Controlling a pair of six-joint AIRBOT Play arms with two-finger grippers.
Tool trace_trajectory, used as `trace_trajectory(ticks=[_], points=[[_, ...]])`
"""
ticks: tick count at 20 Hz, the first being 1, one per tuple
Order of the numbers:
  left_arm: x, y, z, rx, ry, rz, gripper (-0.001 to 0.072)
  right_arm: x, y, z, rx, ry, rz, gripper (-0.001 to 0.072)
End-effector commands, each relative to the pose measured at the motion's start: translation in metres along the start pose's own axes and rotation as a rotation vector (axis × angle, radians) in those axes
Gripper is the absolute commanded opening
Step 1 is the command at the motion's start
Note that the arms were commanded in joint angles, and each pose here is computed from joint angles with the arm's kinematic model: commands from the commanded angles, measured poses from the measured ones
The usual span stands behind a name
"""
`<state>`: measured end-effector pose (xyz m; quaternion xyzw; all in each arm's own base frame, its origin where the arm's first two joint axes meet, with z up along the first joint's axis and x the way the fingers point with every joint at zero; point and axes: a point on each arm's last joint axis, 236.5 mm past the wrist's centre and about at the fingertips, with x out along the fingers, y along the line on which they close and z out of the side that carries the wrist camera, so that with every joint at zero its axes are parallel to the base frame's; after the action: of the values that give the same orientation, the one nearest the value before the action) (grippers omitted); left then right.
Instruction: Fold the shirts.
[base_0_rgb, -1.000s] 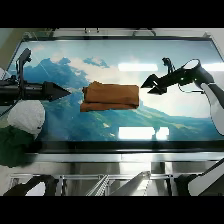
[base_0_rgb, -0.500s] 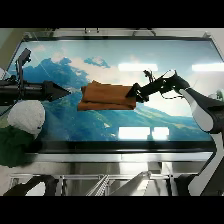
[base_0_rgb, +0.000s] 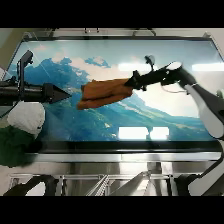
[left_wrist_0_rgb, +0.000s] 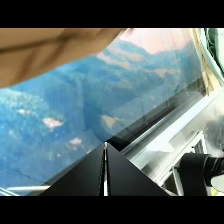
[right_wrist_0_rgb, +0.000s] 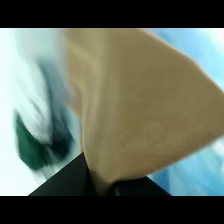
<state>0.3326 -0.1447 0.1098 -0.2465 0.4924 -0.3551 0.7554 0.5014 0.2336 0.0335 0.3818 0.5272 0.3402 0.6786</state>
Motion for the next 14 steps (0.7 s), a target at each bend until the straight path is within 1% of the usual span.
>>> trace_trajectory(ticks=[1,3,4,6,10,14], points=[[0.000,-0.002,-0.004,0.003,0.015,-0.006,0.0018,-0.133,0.038,0.083,0.031,-0.329,-0.002,0.0020],[0.000,-0.001,-0.004,0.013,0.015,-0.005,0.0017,-0.227,0.022,0.118,0.104,-0.511,-0.087,0.0020],[0.000,-0.001,-0.004,0.014,0.015,-0.004,0.0017,-0.276,0.005,0.125,0.148,-0.588,-0.152,0.0020],[0.000,-0.001,-0.004,0.015,0.015,-0.004,0.0017,-0.355,-0.037,0.114,0.270,-0.668,-0.290,0.0020],[0.000,-0.001,-0.003,0.014,0.014,-0.004,0.0017,-0.469,-0.126,0.036,0.529,-0.702,-0.559,0.0020],[0.001,0.001,-0.004,0.008,0.014,-0.003,0.0017,-0.561,-0.172,-0.048,0.706,-0.757,-0.870,0.0020]])
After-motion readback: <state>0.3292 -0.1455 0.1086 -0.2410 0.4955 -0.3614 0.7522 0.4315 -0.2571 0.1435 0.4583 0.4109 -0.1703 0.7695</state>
